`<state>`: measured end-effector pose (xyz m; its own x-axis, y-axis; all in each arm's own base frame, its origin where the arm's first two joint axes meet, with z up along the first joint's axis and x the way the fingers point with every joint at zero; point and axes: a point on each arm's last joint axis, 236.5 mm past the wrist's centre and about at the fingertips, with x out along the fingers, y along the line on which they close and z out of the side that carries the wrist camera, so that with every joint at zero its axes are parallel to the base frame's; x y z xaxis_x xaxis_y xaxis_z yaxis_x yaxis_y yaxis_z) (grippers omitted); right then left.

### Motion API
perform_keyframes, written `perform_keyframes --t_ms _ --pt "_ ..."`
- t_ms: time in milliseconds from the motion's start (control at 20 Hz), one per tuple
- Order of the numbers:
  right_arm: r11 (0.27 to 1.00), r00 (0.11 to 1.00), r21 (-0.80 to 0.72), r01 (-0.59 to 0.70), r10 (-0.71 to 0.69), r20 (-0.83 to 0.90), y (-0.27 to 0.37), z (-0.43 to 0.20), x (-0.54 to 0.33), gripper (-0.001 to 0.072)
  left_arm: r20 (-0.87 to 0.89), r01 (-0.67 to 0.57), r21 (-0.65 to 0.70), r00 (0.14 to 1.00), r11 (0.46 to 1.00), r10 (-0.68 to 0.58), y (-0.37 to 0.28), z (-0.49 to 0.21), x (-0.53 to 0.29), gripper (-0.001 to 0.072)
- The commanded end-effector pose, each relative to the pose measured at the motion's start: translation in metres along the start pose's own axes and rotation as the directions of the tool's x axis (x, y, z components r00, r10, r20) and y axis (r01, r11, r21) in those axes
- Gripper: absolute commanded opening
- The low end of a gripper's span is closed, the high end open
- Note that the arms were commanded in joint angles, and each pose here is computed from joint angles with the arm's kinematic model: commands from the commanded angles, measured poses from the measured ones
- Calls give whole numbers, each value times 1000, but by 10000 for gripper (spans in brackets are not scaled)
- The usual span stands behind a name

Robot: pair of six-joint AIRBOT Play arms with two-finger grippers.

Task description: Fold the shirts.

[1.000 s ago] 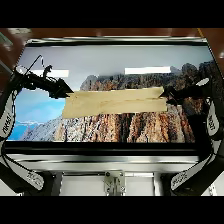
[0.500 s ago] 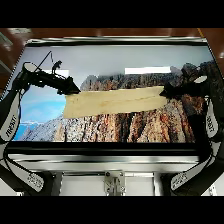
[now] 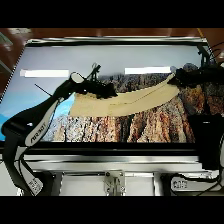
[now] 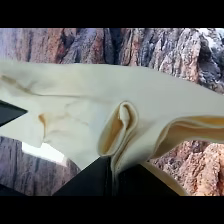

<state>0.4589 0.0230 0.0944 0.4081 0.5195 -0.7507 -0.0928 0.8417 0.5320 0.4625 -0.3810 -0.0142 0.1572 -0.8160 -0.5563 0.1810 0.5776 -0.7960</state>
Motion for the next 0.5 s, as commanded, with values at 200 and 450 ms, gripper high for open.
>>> perform_keyframes --t_ms 200,450 --pt "999 999 -42 -5 7 53 58 -17 -68 60 -62 141 -95 987 985 -148 -38 -51 104 36" --pt "999 992 -51 -6 12 122 83 -19 -98 60 6 205 -230 978 951 -209 -48 -57 136 35"
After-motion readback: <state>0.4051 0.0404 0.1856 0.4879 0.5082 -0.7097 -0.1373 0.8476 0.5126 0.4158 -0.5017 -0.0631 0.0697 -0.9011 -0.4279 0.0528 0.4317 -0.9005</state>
